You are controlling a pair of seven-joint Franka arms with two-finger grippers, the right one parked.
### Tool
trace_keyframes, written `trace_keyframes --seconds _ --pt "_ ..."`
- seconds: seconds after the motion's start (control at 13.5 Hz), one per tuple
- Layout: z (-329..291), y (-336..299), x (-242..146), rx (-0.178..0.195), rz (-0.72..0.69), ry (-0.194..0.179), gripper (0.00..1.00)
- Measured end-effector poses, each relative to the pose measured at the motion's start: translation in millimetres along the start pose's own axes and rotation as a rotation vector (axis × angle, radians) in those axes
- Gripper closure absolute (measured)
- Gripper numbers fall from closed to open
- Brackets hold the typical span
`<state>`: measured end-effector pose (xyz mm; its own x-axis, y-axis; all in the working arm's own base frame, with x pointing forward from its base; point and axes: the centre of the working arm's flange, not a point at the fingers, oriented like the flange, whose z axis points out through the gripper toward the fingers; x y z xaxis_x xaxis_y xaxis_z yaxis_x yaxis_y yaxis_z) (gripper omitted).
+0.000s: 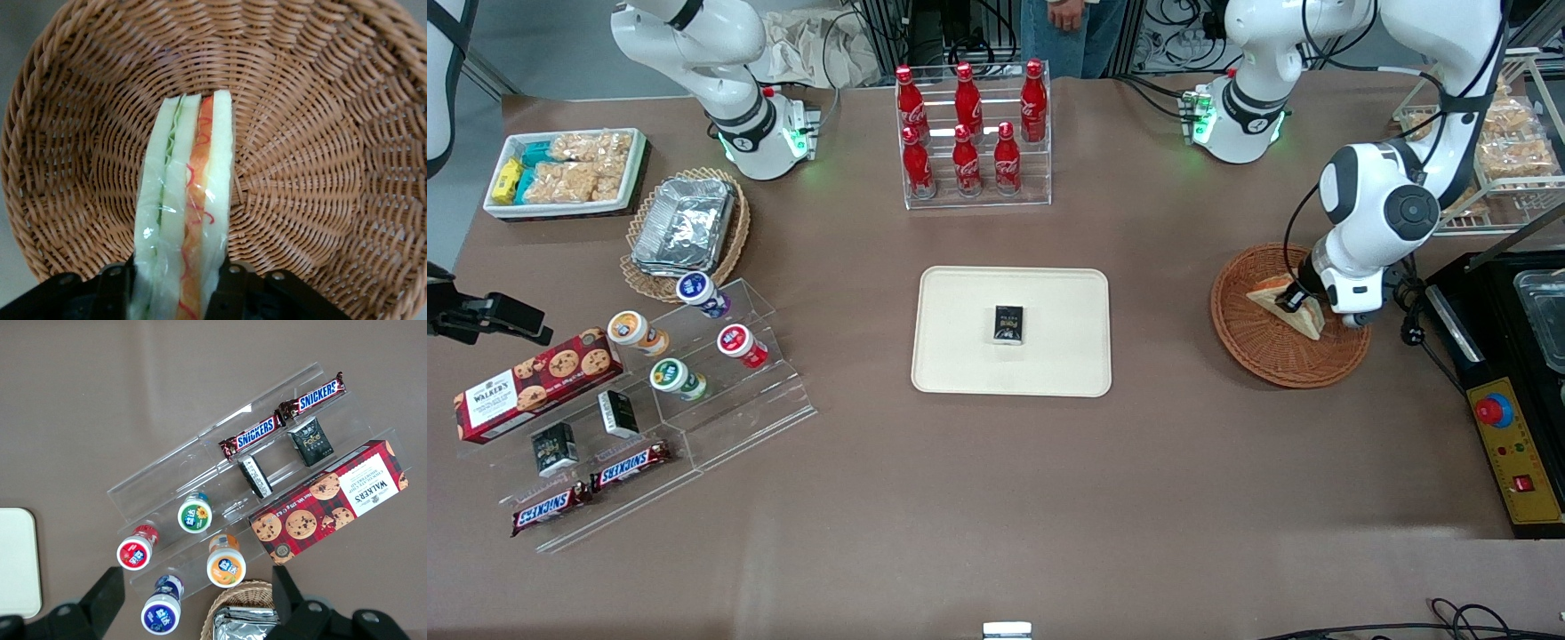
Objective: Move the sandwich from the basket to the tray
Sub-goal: 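Lift the sandwich and carry it with the left gripper to the white tray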
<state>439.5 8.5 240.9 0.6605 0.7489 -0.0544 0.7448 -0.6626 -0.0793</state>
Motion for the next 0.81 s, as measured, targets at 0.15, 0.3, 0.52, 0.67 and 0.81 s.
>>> trace_keyframes --seconds 0.15,0.3,0.52,0.67,0.81 --pt "-17 6 1 -0.005 0.017 0.019 0.65" --pt "-59 16 0 0.011 0.06 0.029 0.66" --pt "-157 49 -13 0.025 0.188 -0.002 0.79" --pt "-222 74 -35 0.045 0.302 -0.063 0.79" --pt "-264 91 -53 0.014 0.397 -0.099 0.79"
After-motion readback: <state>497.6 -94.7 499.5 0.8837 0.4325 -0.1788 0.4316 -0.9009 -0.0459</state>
